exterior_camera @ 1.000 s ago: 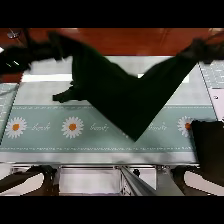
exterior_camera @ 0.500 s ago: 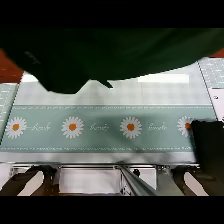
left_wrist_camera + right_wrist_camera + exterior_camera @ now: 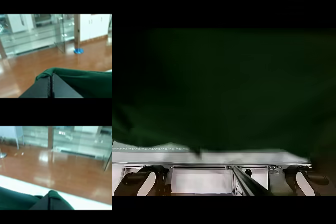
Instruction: Fold the shirts.
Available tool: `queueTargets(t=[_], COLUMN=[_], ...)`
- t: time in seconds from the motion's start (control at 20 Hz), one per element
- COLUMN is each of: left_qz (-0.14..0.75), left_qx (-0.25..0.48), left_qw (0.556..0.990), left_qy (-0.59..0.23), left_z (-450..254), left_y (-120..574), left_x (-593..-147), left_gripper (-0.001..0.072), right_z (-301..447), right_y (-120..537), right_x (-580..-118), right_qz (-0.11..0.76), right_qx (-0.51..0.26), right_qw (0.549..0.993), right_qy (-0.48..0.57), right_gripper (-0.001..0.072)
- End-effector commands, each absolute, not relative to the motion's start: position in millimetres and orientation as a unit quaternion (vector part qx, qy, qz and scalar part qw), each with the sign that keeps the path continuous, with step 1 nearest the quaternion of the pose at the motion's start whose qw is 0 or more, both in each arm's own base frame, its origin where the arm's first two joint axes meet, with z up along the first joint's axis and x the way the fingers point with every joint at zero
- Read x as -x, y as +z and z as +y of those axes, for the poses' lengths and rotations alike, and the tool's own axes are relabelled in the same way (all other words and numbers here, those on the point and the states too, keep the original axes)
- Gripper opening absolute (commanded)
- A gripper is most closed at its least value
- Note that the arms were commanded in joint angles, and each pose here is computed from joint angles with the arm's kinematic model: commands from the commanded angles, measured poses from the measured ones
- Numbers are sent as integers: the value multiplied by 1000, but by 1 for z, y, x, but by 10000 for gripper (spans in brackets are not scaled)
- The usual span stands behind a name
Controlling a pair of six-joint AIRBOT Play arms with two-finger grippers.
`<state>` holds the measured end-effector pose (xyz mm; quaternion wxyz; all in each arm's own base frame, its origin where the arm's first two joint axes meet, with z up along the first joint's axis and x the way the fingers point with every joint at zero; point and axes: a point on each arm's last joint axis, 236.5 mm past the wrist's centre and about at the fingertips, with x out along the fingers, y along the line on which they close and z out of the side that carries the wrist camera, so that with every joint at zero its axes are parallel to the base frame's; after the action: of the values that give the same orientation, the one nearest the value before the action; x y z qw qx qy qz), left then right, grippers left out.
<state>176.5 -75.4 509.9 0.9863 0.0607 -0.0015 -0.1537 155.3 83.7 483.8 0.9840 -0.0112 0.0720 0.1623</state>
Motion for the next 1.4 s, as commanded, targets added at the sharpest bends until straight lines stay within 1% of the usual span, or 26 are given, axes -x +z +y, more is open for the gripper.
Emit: queueTargets(t=[0.0,0.1,0.2,0.3,0.45,0.6,0.7,0.75,0.8,0.85,0.9,0.95,1.0,1.05,1.15,1.2,1.3,1.35], left_qz=[76,148,206,244,286,317,325,331,344,357,368,376,385,395,438,470,554,590], left_qx=[-59,-42,-22,0,39,116,203,239,268,289,303,308,308,306,289,278,261,261], left_qw=[984,976,966,959,949,932,914,903,889,878,868,863,859,855,840,827,782,757], left_qy=[-150,-156,-154,-144,-125,-133,-132,-134,-136,-137,-138,-137,-137,-138,-140,-136,-114,-107], left_z=[-68,-68,-66,-61,-55,-68,-79,-85,-91,-95,-99,-100,-101,-99,-83,-69,-29,-14], left_y=[460,408,355,305,237,190,164,149,133,120,108,100,93,90,83,75,50,38], left_x=[-209,-246,-287,-328,-386,-436,-469,-482,-490,-495,-498,-500,-499,-495,-477,-463,-418,-394], left_gripper=[23,23,23,24,24,25,25,25,25,26,44,183,604,703,702,702,701,700], right_z=[98,107,106,99,97,112,134,142,144,145,142,138,133,127,102,84,36,3], right_y=[443,398,349,295,235,184,147,135,124,115,107,102,100,102,107,107,92,79], right_x=[-176,-209,-251,-299,-367,-439,-479,-500,-523,-539,-553,-561,-565,-564,-544,-523,-468,-439], right_qz=[146,212,258,297,340,357,378,383,390,399,409,419,427,433,463,488,567,612], right_qx=[-16,-43,-76,-113,-162,-208,-190,-205,-236,-262,-288,-315,-339,-347,-335,-311,-233,-188], right_qw=[968,948,933,920,898,881,875,871,864,856,845,833,820,813,798,790,765,753], right_qy=[204,235,240,229,229,231,234,228,212,200,188,176,173,178,190,203,197,154], right_gripper=[23,23,23,23,24,24,24,24,24,24,24,31,311,628,624,624,622,622])
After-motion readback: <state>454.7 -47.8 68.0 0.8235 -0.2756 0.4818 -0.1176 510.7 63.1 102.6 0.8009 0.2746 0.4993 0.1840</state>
